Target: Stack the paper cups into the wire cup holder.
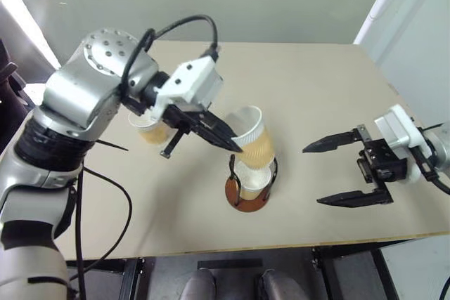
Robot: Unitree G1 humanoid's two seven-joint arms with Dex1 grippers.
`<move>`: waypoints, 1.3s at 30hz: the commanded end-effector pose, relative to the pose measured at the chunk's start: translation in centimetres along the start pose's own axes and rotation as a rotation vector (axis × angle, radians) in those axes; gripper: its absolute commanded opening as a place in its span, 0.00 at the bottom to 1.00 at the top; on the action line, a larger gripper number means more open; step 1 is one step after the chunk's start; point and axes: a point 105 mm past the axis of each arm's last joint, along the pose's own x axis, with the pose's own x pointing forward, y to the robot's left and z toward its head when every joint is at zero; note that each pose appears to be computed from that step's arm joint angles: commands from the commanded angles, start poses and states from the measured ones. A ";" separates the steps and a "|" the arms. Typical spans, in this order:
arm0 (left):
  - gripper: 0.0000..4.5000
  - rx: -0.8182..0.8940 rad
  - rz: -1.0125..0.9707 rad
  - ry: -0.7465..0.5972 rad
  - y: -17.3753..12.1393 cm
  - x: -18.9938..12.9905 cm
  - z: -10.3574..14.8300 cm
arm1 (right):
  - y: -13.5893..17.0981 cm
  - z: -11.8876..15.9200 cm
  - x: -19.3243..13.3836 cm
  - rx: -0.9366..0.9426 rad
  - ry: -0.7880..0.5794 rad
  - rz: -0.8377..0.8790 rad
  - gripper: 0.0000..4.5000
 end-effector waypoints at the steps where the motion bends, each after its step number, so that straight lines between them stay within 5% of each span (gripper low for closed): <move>1: 0.00 0.091 -0.057 0.050 -0.4 0.1 0.6 | -0.6 0.0 -0.7 -0.045 0.053 -0.054 1.00; 18: 0.00 0.186 -0.113 0.127 0.8 1.7 -0.7 | -0.9 -1.3 -1.8 -0.058 0.140 -0.107 1.00; 30: 0.00 0.222 -0.149 0.143 1.1 2.1 -1.1 | -1.3 1.7 -6.4 -0.091 0.123 -0.189 1.00; 39: 0.00 0.246 -0.173 0.160 1.3 2.6 -1.6 | 0.0 3.3 -6.6 -0.078 0.091 -0.135 1.00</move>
